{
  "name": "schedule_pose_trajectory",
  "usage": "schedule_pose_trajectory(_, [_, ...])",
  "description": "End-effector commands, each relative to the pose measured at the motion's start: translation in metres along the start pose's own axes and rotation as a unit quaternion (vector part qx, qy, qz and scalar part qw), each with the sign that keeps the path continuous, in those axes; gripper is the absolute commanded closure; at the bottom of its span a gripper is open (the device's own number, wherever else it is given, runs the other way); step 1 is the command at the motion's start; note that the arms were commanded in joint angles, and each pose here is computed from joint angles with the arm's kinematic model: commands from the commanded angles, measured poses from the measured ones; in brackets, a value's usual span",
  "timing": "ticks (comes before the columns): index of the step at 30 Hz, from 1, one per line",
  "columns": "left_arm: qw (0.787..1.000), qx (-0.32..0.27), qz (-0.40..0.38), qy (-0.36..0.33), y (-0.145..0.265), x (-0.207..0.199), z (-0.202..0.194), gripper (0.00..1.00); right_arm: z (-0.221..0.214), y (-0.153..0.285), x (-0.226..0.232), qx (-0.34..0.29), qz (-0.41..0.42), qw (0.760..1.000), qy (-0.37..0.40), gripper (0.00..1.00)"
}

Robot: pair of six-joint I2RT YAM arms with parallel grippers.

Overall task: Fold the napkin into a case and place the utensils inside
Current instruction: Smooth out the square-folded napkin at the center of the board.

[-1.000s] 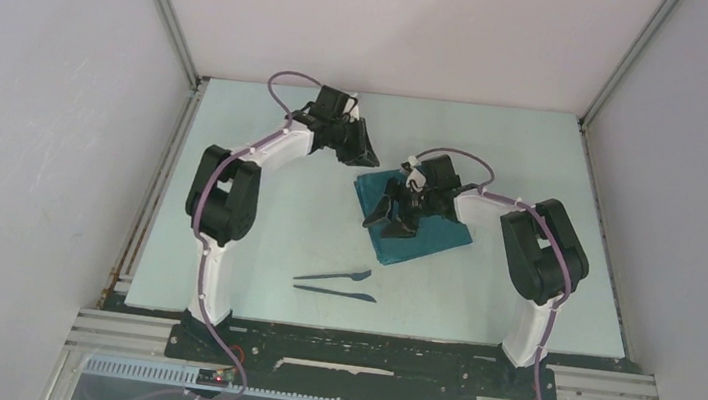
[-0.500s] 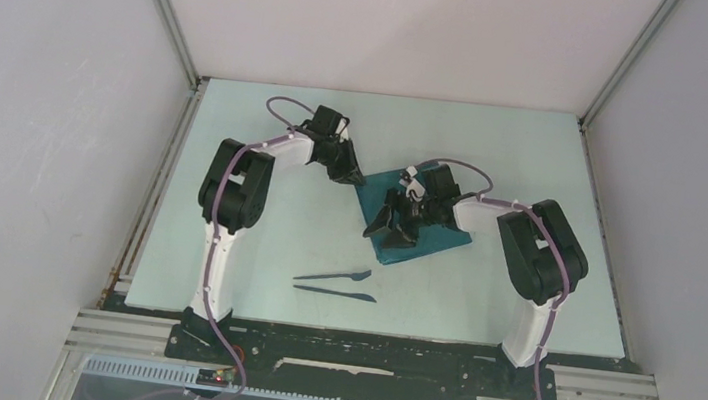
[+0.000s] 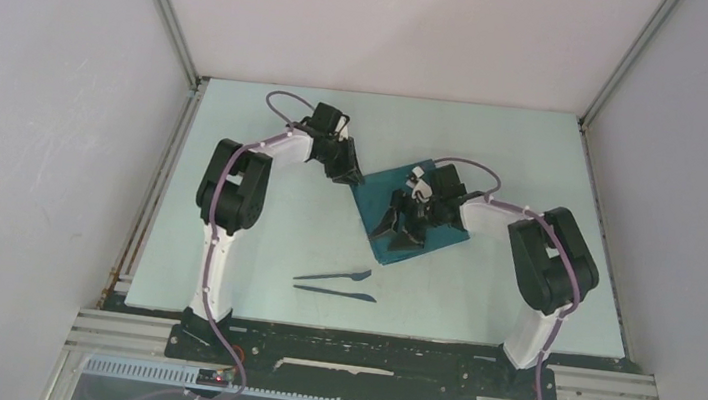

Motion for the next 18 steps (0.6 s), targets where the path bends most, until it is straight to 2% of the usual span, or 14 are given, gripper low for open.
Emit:
schedule_pose_trajectory(1, [0.998, -0.034, -0.011, -0.043, 0.038, -0.028, 0.013, 0.65, 0.021, 0.045, 0.005, -0.059, -0.040, 0.997, 0.028, 0.24])
schedule_pose_trajectory(5, [0.998, -0.016, -0.054, -0.036, 0.046, -0.045, 0.009, 0.58, 0.033, 0.081, -0.015, -0.100, -0.062, 0.993, -0.001, 0.24])
schedule_pose_trajectory(9, [0.997, -0.019, -0.064, -0.038, 0.046, -0.051, 0.011, 0.53, 0.035, 0.109, -0.038, -0.139, -0.076, 0.986, -0.044, 0.24])
schedule_pose_trajectory(13, [0.997, 0.000, -0.072, -0.024, 0.031, -0.047, 0.012, 0.54, 0.035, 0.118, -0.061, -0.152, -0.081, 0.983, -0.070, 0.24])
schedule_pose_trajectory(18, [0.999, -0.001, -0.032, -0.010, 0.011, -0.023, 0.012, 0.58, 0.035, 0.120, -0.091, -0.156, -0.101, 0.977, -0.103, 0.24])
Point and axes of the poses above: each gripper's point midway between its finger pads, its own y axis back along the fingers, its own x axis along the line the jaws close on, z = x × y, the point moved 8 cm from there along y, back along the fingers, and after that the axes turned 11 degrees about y, right-handed, at the moved point
